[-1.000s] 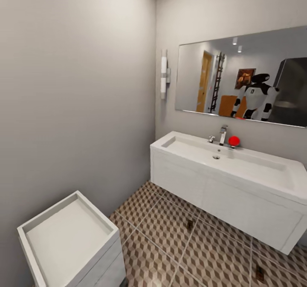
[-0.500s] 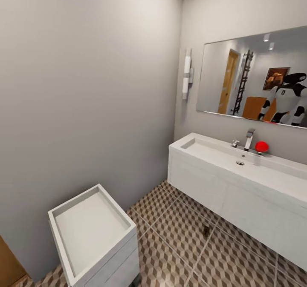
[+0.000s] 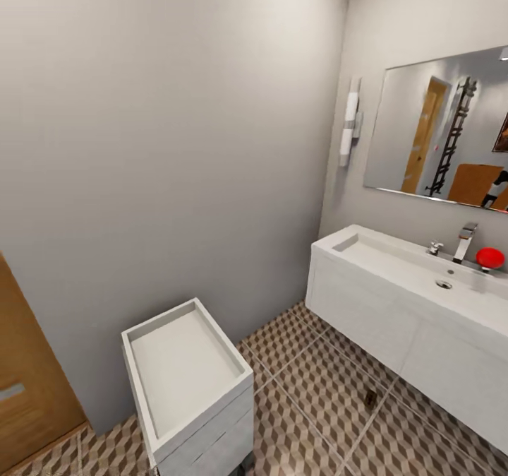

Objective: Take the four mousetraps from the cabinet in the bathroom and place them on the bathroom floor. Make sure all four end up on the same floor surface, and ensure that at least two of them are either under or directly next to the same bathroom sink.

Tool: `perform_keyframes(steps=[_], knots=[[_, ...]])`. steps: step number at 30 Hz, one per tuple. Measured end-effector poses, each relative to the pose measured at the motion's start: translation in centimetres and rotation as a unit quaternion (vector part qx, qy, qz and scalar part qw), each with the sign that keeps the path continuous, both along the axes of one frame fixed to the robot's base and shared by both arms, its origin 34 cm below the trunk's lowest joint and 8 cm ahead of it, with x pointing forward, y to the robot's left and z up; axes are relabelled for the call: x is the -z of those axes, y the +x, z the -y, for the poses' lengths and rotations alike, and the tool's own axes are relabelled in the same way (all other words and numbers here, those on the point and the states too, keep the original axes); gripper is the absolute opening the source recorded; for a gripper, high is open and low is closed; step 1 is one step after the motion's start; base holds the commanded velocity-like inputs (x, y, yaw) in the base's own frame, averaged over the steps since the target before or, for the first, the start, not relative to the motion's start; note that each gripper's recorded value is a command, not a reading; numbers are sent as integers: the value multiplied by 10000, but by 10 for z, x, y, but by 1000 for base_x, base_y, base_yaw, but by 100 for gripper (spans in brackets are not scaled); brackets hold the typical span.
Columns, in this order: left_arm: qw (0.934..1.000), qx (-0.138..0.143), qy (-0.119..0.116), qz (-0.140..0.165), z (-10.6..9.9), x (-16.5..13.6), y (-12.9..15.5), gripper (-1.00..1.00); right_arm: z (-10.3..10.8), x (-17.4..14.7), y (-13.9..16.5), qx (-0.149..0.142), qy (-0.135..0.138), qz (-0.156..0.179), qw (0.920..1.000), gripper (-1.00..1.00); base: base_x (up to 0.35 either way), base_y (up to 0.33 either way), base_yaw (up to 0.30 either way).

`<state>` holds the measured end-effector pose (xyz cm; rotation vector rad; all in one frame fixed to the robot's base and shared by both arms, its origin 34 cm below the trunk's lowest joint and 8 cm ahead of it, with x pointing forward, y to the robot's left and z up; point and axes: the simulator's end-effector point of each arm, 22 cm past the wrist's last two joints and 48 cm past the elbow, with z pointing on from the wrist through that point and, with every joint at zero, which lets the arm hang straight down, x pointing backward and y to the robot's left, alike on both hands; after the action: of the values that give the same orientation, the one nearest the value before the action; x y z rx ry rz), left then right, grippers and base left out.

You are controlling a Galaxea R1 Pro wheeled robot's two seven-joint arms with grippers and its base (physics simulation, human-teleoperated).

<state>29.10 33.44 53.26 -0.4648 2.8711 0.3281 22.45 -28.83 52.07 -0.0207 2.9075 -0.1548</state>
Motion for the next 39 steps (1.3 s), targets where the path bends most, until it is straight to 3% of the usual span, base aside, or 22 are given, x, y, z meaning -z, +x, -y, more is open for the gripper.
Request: perform_keyframes(steps=[39], knots=[[10000,-5,-1,0,0,0,0,100,1,0,0,24,0,8,10000,100,0,0,298]])
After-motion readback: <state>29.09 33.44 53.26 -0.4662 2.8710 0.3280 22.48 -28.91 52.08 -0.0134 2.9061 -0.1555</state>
